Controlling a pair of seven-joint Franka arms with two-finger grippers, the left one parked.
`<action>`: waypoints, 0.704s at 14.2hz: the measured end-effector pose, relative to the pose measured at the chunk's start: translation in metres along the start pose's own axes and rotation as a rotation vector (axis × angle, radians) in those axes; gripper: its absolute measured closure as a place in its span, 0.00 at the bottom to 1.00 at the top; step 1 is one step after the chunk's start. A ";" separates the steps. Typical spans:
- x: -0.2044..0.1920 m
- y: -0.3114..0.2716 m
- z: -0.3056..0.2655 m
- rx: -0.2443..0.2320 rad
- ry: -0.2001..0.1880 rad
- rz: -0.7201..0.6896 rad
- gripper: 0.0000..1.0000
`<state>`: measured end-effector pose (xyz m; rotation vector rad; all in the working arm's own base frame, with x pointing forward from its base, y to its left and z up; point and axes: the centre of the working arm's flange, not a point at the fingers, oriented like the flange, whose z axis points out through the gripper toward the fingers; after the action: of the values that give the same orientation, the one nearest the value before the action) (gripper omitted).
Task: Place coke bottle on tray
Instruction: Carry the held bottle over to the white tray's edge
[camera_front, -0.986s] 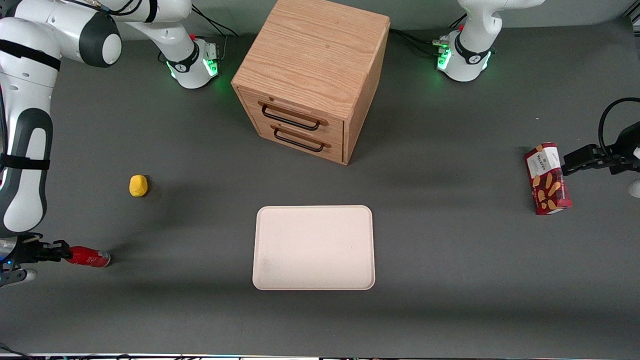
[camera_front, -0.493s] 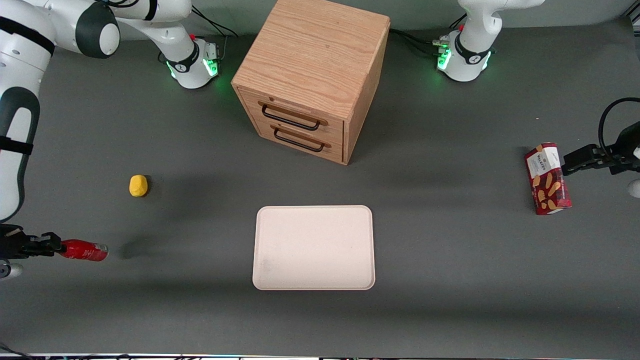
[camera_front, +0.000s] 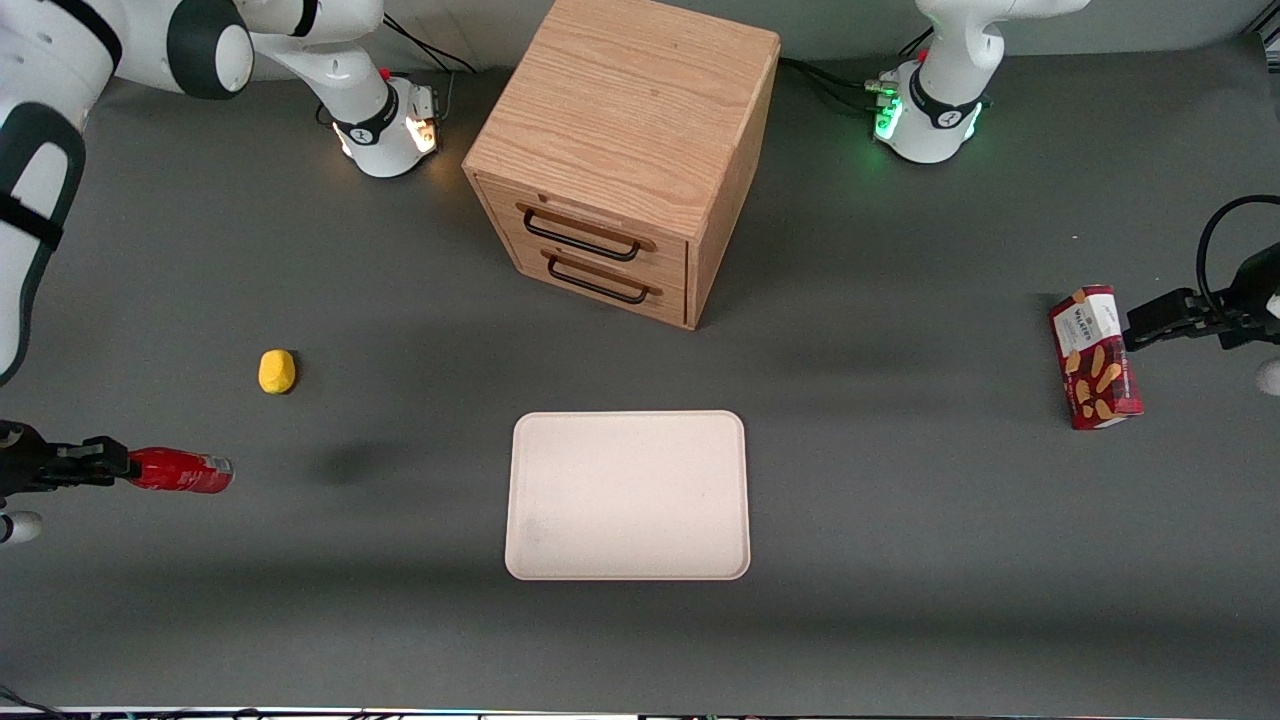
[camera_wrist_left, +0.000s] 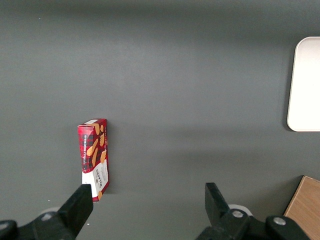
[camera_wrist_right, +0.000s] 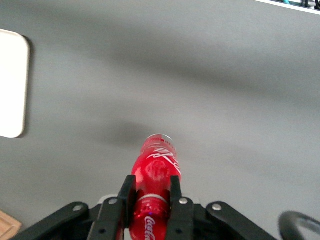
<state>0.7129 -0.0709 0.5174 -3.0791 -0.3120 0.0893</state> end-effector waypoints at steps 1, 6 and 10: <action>0.001 -0.023 -0.011 0.002 0.002 0.001 0.69; 0.015 -0.138 -0.028 0.009 0.022 0.040 0.69; 0.031 -0.227 -0.024 0.001 0.088 0.076 0.69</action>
<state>0.6993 0.1563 0.5509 -3.0821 -0.1911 -0.0434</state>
